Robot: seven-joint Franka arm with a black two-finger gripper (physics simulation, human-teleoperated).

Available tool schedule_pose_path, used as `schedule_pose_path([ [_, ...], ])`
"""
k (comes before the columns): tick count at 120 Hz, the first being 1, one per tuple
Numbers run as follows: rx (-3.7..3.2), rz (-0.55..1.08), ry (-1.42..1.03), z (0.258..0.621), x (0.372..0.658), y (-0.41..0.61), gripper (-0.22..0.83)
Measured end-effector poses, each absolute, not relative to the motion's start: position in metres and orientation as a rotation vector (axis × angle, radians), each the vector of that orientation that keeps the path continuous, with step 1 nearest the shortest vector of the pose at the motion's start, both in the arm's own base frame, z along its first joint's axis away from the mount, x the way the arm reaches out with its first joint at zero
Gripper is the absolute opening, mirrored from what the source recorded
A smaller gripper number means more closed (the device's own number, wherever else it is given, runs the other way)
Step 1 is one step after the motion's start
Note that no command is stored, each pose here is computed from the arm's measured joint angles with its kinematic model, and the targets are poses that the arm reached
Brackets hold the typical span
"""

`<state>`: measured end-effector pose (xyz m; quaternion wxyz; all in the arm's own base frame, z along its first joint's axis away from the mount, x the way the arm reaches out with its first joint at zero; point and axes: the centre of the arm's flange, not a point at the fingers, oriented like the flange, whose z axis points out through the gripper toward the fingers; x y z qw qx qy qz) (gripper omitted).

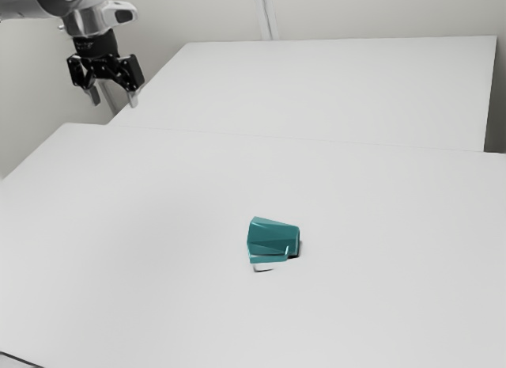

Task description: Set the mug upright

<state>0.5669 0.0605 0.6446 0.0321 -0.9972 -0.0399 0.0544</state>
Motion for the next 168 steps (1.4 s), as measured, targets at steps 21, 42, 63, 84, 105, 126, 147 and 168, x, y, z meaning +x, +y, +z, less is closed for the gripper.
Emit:
schedule_pose_path([
  [21, -3.157, 0.196, -0.119, 0.614, 0.579, 0.058, 0.61],
  [42, -3.514, 0.29, -0.219, 0.483, 0.576, 0.027, 0.62],
  [63, -3.851, 0.188, -0.585, 0.38, 0.555, 0.023, 0.61],
  [84, -3.998, -0.055, -0.77, 0.332, 0.543, 0.021, 0.61],
  [105, -4.054, -0.146, -0.728, 0.281, 0.52, 0.015, 0.61],
  [126, -4.134, -0.316, -0.59, 0.275, 0.512, 0.006, 0.62],
  [147, -4.229, -0.358, -0.511, 0.27, 0.498, -0.014, 0.62],
  [168, -4.27, -0.358, -0.4, 0.273, 0.495, -0.029, 0.62],
])
